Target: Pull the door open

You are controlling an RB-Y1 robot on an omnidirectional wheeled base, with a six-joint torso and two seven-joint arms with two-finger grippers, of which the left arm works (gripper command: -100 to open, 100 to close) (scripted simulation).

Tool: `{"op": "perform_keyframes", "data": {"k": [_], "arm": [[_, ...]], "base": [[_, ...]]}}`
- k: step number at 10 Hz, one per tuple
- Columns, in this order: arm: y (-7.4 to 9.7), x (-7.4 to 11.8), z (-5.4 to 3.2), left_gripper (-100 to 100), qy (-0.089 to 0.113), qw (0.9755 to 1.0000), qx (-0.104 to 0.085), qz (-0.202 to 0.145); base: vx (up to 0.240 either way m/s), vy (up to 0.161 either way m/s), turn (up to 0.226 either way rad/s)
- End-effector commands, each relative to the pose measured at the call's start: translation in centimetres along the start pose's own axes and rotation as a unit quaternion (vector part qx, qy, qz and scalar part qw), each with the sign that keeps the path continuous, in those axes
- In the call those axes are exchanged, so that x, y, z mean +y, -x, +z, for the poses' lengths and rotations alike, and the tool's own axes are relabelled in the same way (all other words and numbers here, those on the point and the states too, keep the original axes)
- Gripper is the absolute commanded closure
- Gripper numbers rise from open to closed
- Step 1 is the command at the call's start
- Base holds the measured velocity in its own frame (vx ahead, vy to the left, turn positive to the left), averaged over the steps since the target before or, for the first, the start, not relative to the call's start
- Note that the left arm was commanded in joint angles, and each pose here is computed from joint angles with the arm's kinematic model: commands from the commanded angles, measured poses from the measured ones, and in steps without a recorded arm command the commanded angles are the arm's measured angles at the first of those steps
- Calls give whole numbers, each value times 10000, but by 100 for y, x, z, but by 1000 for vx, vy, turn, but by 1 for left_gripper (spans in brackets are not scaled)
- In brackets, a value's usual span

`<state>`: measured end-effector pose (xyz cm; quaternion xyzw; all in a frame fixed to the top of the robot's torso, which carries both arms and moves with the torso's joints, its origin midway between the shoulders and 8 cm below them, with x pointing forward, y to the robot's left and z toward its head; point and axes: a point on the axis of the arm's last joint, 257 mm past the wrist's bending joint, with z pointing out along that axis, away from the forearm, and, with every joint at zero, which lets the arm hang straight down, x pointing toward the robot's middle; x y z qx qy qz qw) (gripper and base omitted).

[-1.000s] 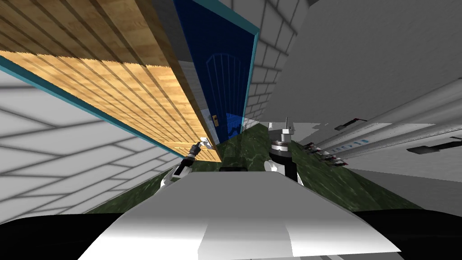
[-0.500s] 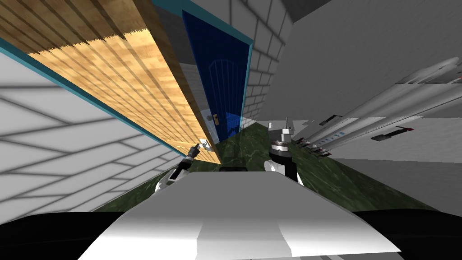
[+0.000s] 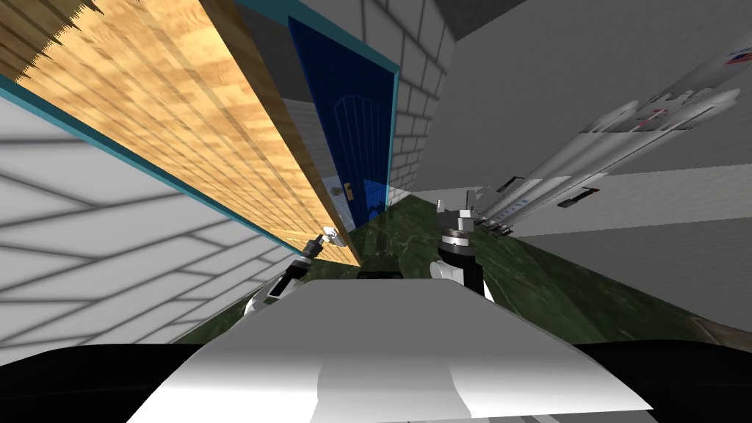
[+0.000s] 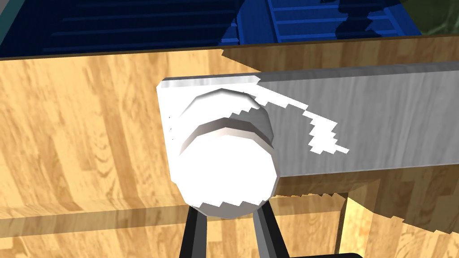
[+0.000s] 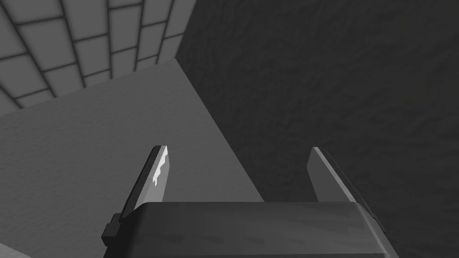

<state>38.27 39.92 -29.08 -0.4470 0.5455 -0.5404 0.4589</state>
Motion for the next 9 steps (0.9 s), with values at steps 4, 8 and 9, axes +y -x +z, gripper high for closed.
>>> {"op": "perform_keyframes", "data": {"k": [4,8,9], "arm": [[-25,0,-113,100,14,9999,143,-8],[-118,33,-253,100,26,9993,384,-39],[-144,36,-285,100,24,9990,448,-49]], "base": [[-193,94,-112],[-195,106,-159],[-236,111,-199]]}}
